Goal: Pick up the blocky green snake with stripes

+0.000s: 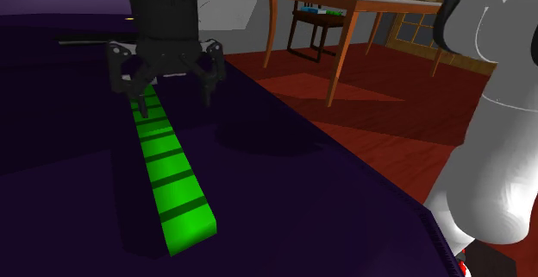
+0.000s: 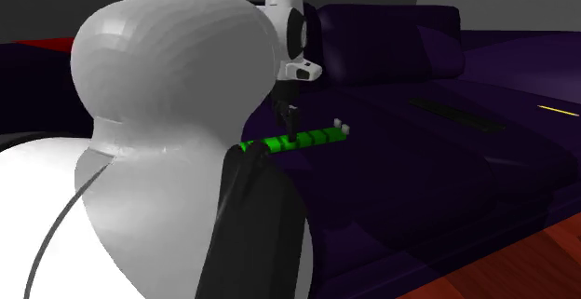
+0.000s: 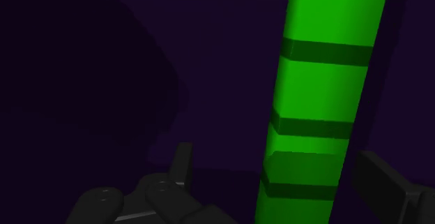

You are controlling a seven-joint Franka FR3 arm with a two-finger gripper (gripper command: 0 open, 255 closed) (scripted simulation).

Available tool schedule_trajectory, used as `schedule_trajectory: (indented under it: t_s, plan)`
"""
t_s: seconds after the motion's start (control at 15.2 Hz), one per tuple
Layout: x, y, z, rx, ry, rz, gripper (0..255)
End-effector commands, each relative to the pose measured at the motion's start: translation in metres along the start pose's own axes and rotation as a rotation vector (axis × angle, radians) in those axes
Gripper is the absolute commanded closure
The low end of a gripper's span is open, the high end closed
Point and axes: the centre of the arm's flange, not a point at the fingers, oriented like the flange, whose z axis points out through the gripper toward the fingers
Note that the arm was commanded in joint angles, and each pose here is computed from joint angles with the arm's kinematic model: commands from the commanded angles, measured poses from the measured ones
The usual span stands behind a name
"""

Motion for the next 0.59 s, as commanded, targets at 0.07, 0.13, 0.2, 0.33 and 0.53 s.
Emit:
schedule_trajectory:
  t_s: [0.07, 0.13, 0.2, 0.33, 0.53]
  plan:
    - [0.01, -0.037, 0.002, -0.001, -0.015, 0.034, 0]
    - [0.01, -0.036, 0.008, -0.001, -0.015, 0.034, 0]
    - [0.01, -0.036, 0.013, -0.001, -0.015, 0.034, 0]
    - [0.01, -0.036, 0.023, -0.001, -0.015, 0.034, 0]
    - [0.009, -0.035, 0.039, -0.001, -0.015, 0.034, 0]
